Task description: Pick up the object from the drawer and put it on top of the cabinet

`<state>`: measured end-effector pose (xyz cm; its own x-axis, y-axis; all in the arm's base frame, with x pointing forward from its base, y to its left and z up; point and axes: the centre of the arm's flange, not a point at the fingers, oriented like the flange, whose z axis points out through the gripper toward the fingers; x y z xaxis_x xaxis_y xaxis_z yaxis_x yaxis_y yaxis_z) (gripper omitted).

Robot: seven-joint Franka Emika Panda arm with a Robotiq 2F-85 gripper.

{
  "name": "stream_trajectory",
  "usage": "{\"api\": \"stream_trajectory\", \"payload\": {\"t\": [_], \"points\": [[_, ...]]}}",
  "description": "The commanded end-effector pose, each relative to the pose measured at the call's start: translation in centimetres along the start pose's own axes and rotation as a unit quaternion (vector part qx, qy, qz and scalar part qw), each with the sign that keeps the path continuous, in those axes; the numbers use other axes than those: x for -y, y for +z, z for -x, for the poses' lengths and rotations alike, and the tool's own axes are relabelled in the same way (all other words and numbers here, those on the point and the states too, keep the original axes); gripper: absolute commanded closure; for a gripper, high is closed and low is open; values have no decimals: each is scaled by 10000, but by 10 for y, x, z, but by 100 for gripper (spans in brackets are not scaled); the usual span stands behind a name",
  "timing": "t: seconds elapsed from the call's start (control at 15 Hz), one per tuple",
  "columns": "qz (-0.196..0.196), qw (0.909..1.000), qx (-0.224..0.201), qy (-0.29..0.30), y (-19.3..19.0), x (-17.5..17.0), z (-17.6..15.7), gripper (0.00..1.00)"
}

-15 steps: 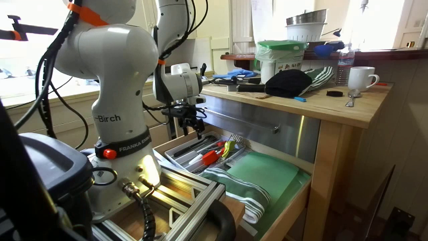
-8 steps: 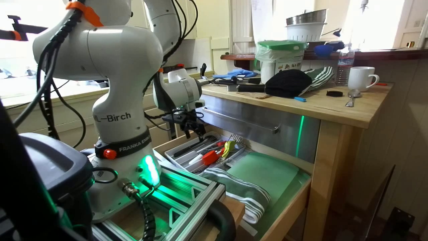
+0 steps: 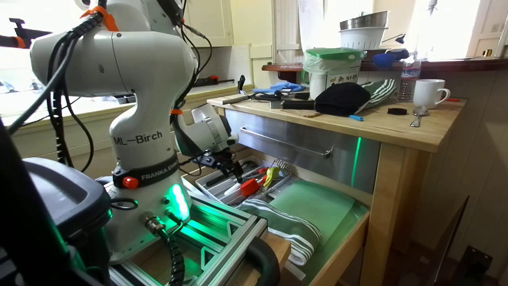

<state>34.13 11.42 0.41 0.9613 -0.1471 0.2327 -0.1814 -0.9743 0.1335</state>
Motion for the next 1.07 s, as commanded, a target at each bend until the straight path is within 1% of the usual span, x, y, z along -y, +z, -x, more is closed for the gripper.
{"api": "stream_trajectory", "payload": {"t": [0.0,0.07,0.27,0.4,0.53,0.73,1.0], "points": [[304,9988,156,338,48,11,6,0],[151,9996,55,213,23,5,11,0],[216,9991,181,322,39,9,15,0],[188,9986,49,486,43,8,4,0],[109,9985,-62,526,51,11,-12,0],[-44,9983,-229,542,65,27,-29,0],[-197,9970,-320,680,79,40,-52,0]]}}
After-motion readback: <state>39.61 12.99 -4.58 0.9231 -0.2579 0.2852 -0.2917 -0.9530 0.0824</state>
